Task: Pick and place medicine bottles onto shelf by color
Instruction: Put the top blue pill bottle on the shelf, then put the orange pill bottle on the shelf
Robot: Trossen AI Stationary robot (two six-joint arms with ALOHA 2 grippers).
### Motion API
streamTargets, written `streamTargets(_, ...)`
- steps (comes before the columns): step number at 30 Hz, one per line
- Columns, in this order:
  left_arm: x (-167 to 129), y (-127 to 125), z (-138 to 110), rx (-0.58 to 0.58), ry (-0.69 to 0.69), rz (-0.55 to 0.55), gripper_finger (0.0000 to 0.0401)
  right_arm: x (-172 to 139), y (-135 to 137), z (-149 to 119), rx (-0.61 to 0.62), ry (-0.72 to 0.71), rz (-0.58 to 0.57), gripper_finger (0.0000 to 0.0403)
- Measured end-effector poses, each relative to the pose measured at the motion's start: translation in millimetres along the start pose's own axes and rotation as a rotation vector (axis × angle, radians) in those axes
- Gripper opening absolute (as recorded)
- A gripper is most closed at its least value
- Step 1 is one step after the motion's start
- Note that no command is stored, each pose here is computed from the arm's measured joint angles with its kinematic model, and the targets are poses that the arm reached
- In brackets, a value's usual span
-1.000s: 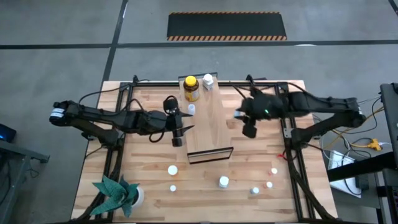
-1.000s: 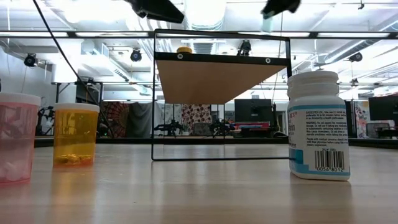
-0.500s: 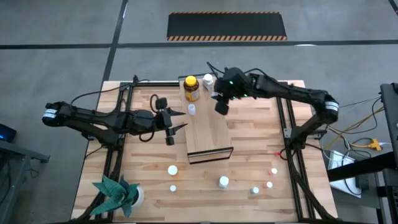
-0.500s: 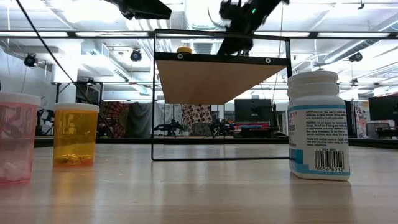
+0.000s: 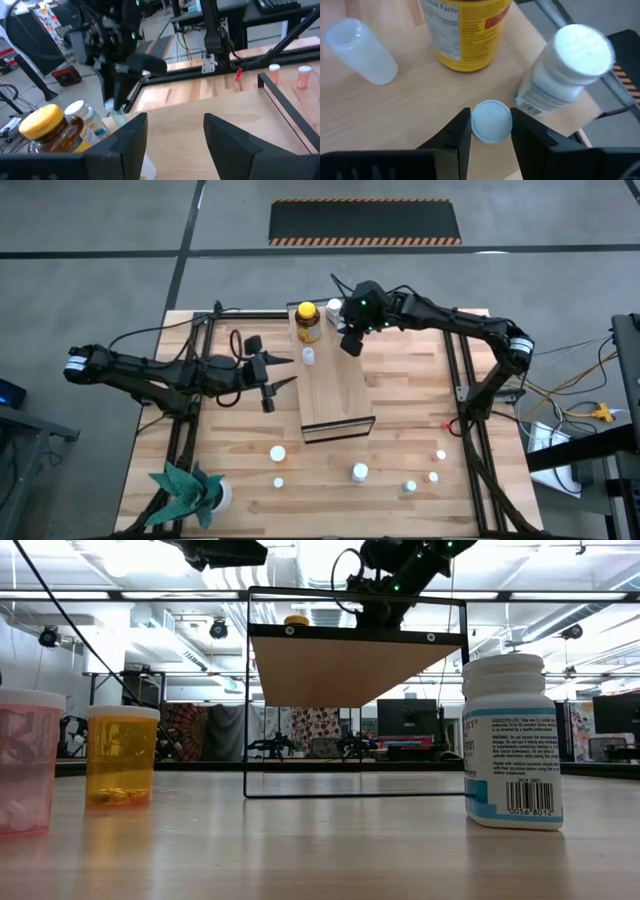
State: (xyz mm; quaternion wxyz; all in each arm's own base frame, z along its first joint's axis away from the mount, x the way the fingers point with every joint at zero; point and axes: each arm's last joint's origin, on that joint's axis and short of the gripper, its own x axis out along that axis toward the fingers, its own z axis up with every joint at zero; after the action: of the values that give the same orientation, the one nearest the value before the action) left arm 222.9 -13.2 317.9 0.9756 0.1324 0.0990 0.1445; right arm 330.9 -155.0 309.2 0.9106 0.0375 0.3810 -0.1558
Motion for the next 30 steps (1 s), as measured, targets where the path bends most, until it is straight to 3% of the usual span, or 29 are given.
streamTargets(9, 0.5, -0.2, 0.2, -0.001, -0.005, 0.001, 0.0178, 10.2, -0.1, -1.3, 0.052, 0.012, 0.002, 0.0114)
streamTargets(19, 3.0, -1.7, -1.6, -0.006, 0.008, -0.002, 0.0178, 5.9, 0.2, -1.8, 0.052, 0.013, 0.002, 0.0193)
streamTargets(30, 10.5, -14.9, -7.0, -0.191, 0.044, -0.057, 0.0178, -35.7, 11.0, 6.7, 0.024, -0.076, 0.019, 0.0215)
